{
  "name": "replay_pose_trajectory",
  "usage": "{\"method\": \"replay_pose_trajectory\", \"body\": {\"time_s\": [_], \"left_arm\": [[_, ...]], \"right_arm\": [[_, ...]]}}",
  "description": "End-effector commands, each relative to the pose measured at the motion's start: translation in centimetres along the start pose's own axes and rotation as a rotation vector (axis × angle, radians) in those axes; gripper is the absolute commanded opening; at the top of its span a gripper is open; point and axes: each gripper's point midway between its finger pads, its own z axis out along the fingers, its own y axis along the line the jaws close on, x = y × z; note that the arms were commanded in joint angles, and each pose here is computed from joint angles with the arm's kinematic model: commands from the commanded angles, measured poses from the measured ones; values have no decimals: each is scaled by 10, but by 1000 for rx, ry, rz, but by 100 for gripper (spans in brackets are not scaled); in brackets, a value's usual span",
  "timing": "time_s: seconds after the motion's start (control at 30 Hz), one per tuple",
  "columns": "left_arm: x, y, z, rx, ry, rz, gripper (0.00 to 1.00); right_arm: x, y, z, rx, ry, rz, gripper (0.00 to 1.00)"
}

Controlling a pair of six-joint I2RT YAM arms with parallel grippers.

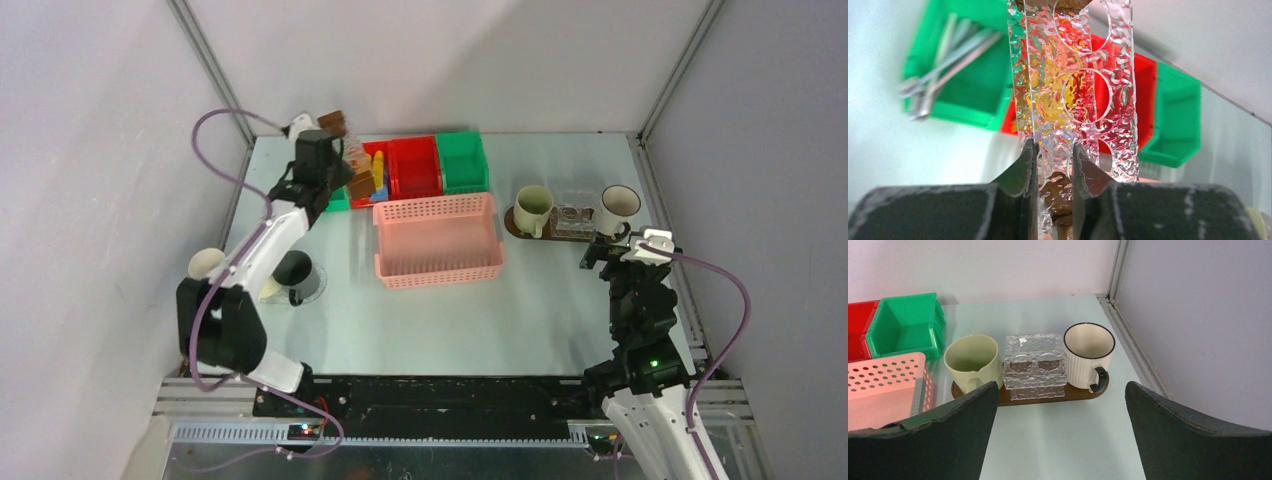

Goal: Prepare toiletry sets of a toothbrush and toothpaste on the tray
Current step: Pick up the toothpaste holder from the storage box, then place the toothpaste holder at the center of the board.

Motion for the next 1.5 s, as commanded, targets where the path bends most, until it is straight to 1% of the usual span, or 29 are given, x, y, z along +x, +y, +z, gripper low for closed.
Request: {"method": "replay_pose_trajectory", "body": {"time_s": [0.0,0.03,0.07,0.1,0.13,0.17,0.2,0.23,0.27,0.3,0.5,0.57,0.6,0.73,0.93,1.1,1.17,1.23,1.33,1.37,1.4,1.43,1.47], "left_arm": [[-54,34,-38,-78,-224,-136,0],[-60,44,-46,-97,-247,-167,0],[-52,61,-47,-146,-249,-177,0],[-58,73,-56,-176,-285,-211,0],[-49,87,-56,-209,-279,-220,0],[-54,98,-64,-242,-314,-257,0],[-45,110,-64,-273,-309,-266,0],[-48,121,-69,-303,-335,-301,0],[-40,131,-70,-331,-331,-328,0],[-42,141,-73,-364,-351,-343,0],[-28,185,-74,-495,-396,-474,0],[-24,191,-70,-512,-401,-511,0],[-24,202,-69,-544,-415,-541,0],[-17,221,-64,-624,-433,-593,0],[5,238,-44,-665,-391,-647,0],[20,248,-29,-691,-360,-654,0],[26,249,-22,-693,-339,-664,2],[31,251,-17,-699,-324,-670,7],[38,253,-11,-705,-307,-680,20],[41,253,-9,-706,-299,-686,22],[42,253,-7,-706,-295,-689,28],[44,254,-6,-707,-292,-697,31],[44,254,-6,-709,-289,-700,39]], "right_arm": [[-9,6,0,-23,-40,23,99],[-8,6,0,-25,-39,24,99],[-8,8,0,-31,-39,24,99],[-8,9,-1,-35,-40,25,99],[-8,10,-1,-40,-41,25,99],[-8,11,-1,-43,-41,26,99],[-8,12,-2,-48,-42,27,100],[-9,13,-2,-54,-44,28,99],[-9,14,-2,-56,-45,28,99],[-9,15,-3,-61,-46,29,99],[-10,19,-4,-77,-49,32,99],[-10,19,-4,-79,-50,33,99],[-10,19,-4,-77,-52,32,99],[-11,17,-5,-69,-54,29,100],[-10,15,-4,-59,-51,24,99],[-8,15,-3,-56,-45,19,99],[-8,15,-3,-55,-42,17,99],[-8,14,-3,-54,-41,16,99],[-7,13,-2,-48,-39,13,99],[-7,13,-2,-48,-38,11,99],[-6,13,-2,-47,-37,10,99],[-6,13,-2,-46,-35,9,99],[-6,12,-2,-44,-35,9,99]]}}
